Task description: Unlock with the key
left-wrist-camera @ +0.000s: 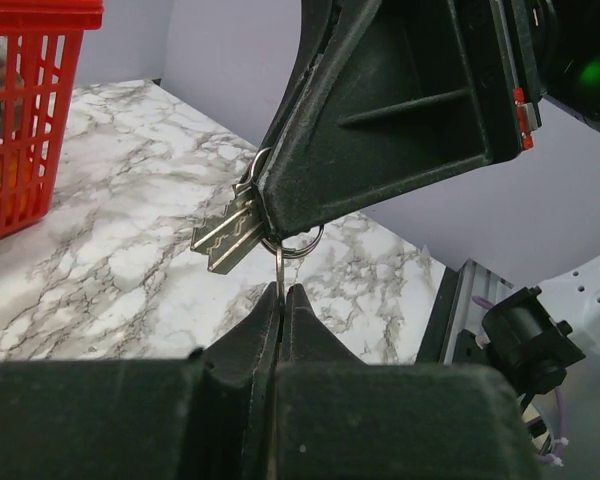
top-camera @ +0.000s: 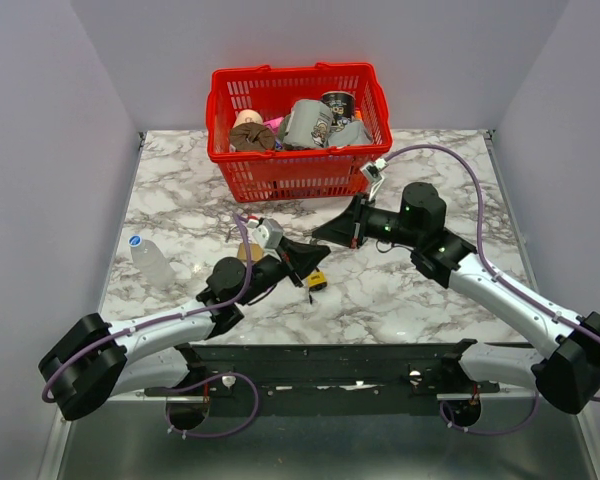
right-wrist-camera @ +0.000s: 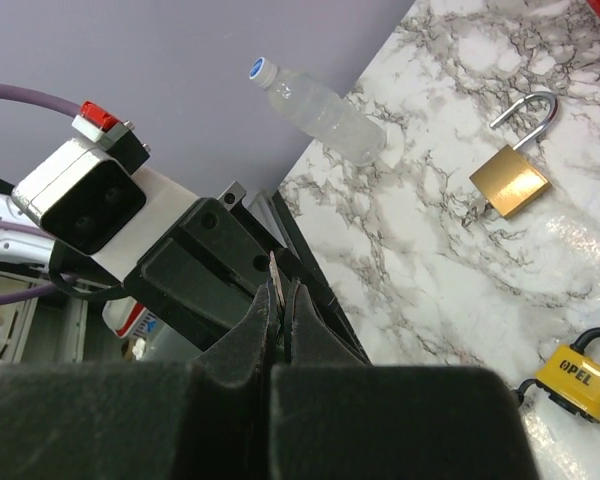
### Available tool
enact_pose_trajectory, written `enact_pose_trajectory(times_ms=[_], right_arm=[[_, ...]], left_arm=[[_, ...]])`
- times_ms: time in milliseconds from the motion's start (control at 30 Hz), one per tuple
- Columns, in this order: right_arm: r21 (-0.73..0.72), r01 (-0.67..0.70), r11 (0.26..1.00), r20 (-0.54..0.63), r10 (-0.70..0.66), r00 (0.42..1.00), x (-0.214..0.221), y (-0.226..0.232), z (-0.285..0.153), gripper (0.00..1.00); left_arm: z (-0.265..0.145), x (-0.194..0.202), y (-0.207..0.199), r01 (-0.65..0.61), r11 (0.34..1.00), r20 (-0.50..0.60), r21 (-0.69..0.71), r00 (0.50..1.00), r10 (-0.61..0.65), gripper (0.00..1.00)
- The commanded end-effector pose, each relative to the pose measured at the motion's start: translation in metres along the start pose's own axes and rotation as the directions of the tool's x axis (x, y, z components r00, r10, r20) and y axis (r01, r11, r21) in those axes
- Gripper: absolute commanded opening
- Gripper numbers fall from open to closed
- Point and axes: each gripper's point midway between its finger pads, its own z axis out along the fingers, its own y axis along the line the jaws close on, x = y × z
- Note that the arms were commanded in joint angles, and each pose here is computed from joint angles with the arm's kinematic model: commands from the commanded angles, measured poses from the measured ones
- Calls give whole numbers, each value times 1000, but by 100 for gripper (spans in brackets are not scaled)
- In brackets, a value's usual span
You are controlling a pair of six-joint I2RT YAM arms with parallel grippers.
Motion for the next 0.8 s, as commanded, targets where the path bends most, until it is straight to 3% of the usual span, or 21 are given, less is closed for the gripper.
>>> enact_pose_trajectory(times_ms=[0, 67, 267, 367, 400, 467, 500, 600, 767], right_arm=[[4, 2, 1000, -4, -2, 1000, 4, -8, 2, 1], [18, 6, 1000, -7, -6, 1000, 6, -13, 2, 1], [111, 74, 991, -18, -73, 997, 11, -35, -6, 1], [114, 152, 982, -30, -149, 988, 11, -34, -13, 12], [124, 171, 977, -28, -169, 985, 10, -35, -16, 24], [144, 221, 965, -52, -215, 975, 12, -36, -22, 34], [144, 250, 958, -45, -246, 968, 8, -32, -27, 44], [118, 342, 932, -70, -336, 939, 9, -22, -38, 56], [-59, 419, 906, -178, -422, 889, 36, -4, -46, 59]], left_arm=[[-4, -13, -6, 2, 1000, 56, 19, 998, -3, 0], [-8, -13, -7, 3, 1000, 48, 15, 999, -4, 0], [-29, 11, -11, 17, 1000, -121, 18, 992, -15, 0], [-36, 24, -18, 46, 998, -244, 30, 969, -38, 0], [-37, 27, -21, 64, 997, -283, 33, 958, -52, 0], [-41, 31, -33, 108, 991, -326, 79, 942, -77, 0], [-44, 35, -36, 125, 989, -359, 79, 929, -89, 0], [-50, 42, -46, 167, 980, -432, 108, 896, -105, 0], [-57, 51, -62, 233, 958, -526, 166, 843, -114, 0]])
